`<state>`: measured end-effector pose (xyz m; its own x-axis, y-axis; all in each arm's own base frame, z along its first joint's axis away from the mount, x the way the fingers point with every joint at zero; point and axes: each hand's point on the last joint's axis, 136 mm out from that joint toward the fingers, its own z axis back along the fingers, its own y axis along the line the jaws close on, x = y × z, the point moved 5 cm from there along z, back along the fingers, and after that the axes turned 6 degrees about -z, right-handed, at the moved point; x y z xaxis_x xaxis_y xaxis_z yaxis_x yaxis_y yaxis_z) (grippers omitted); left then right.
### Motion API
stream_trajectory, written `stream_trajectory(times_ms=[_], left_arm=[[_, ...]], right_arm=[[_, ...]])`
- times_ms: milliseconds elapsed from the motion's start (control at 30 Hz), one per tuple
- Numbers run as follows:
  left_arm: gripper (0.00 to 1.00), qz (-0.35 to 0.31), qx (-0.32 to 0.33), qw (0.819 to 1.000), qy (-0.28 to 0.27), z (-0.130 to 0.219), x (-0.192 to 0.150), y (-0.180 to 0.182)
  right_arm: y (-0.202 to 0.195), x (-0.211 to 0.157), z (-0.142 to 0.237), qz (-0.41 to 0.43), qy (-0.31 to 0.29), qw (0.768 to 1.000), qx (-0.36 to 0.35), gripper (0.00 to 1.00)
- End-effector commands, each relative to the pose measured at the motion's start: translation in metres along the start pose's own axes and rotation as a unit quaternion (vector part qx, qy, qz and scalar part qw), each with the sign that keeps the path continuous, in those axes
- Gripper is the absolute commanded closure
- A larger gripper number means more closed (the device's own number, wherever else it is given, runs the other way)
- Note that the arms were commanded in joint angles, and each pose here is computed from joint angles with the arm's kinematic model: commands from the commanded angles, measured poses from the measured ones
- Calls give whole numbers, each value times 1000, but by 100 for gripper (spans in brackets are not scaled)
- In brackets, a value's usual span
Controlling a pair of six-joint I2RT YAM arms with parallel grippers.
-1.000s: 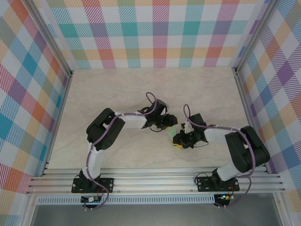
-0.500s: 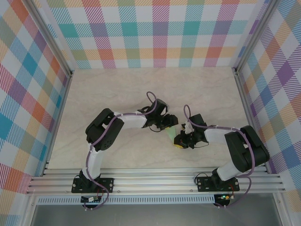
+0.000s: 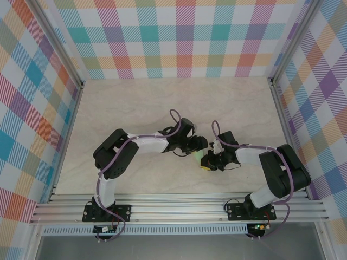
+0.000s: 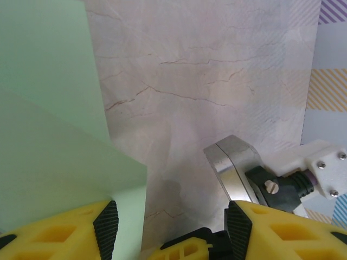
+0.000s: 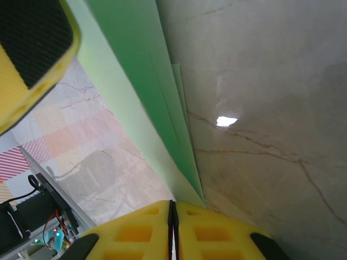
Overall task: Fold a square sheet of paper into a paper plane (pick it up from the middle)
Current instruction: Fold the wing for the fifth time at the center of the table.
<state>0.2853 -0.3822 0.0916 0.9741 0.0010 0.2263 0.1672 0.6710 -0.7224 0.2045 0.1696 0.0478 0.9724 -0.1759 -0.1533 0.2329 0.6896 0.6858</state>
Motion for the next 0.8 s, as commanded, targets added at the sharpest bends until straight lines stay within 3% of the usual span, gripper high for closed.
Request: stream_trajectory(times_ms=[0, 267, 767], left_arm=[[42, 15, 18, 1000, -5, -8, -5, 14], [47, 34, 60, 998, -2, -22, -8, 50], [46, 8, 67, 997, -32, -1, 45, 73]], right_arm=[[-25, -6, -10, -24, 5, 998, -53, 89], [-29, -11, -10, -29, 7, 998, -57, 89], [-33, -15, -6, -27, 5, 998, -63, 91]])
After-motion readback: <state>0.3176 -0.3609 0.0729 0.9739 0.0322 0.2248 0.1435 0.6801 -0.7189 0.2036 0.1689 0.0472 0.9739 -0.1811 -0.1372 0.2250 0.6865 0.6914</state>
